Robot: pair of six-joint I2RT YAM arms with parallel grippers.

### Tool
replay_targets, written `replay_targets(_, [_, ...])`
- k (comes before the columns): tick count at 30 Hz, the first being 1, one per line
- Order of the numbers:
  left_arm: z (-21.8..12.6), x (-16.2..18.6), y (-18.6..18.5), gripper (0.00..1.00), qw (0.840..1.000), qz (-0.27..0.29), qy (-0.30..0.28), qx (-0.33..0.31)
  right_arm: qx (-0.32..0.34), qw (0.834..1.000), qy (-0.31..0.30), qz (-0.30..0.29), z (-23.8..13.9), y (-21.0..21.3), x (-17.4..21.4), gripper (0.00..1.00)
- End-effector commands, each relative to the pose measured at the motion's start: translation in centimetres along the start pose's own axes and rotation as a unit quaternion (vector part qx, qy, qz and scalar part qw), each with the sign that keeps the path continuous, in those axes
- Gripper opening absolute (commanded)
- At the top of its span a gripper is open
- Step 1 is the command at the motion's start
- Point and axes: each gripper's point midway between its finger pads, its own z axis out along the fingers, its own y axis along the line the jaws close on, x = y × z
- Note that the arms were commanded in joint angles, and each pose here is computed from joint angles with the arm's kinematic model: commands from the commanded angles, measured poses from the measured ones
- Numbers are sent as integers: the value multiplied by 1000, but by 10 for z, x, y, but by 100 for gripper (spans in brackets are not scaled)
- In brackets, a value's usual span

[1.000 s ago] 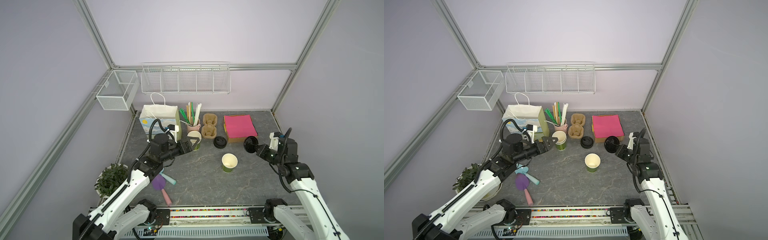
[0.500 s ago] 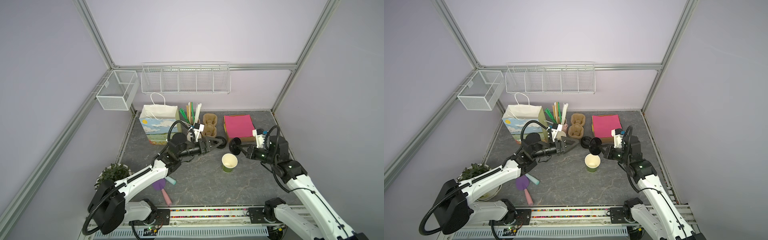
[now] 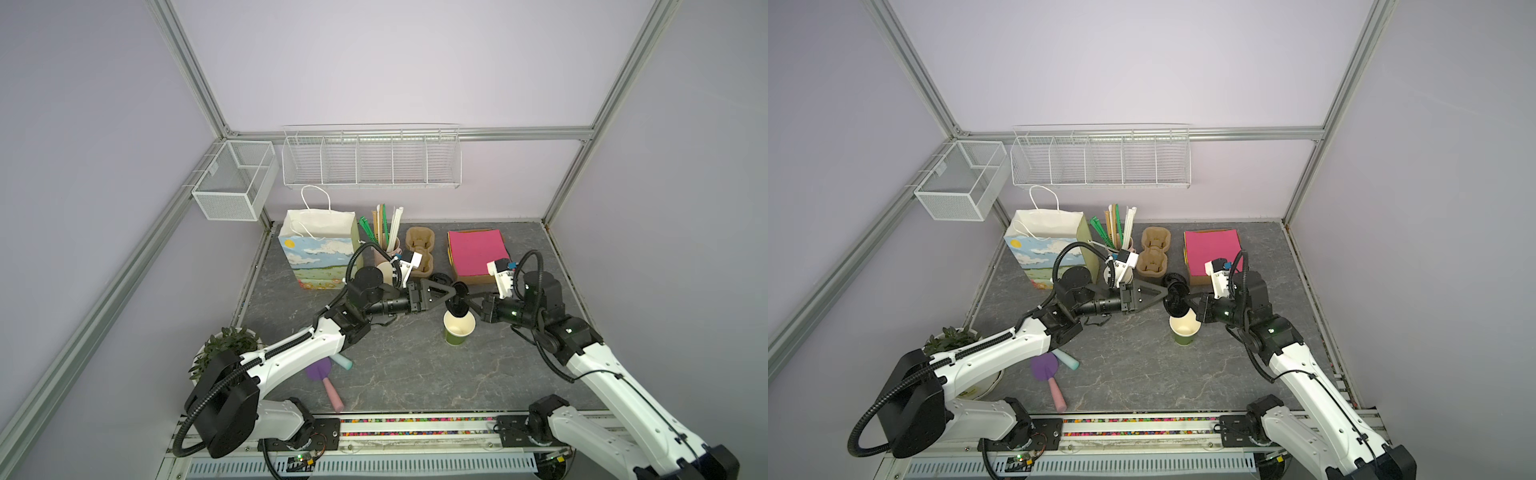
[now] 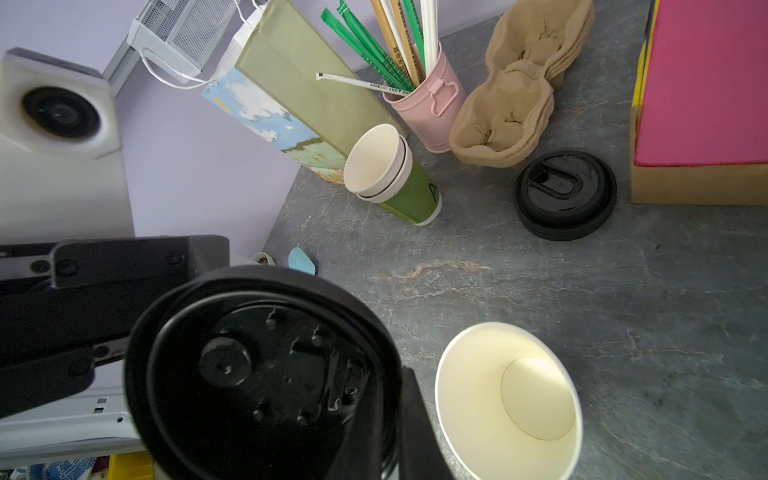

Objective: Pack the takeout coffee
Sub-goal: 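Tilt the lid upright with the right gripper while the left gripper reaches toward it, then close the left gripper on the lid while the right gripper holds it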

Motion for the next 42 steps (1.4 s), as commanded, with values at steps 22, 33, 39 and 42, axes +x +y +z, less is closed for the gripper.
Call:
replay_targets(22, [-16,-3,-37,99,973,-68,-48,215,-196,976,-84,-43,-23,74,-27,6])
replay_targets(33, [-23,-4,-45,99,971,-62,-64,222,-217,973,-68,-50,-19,78,-22,6])
replay_targets(39, [-19,5,-43,99,972,-67,-40,220,-217,972,-66,-55,-20,79,-22,6])
replay_targets(42, [-19,9,-45,97,972,-65,-30,222,-222,971,-59,-58,-19,80,-20,6])
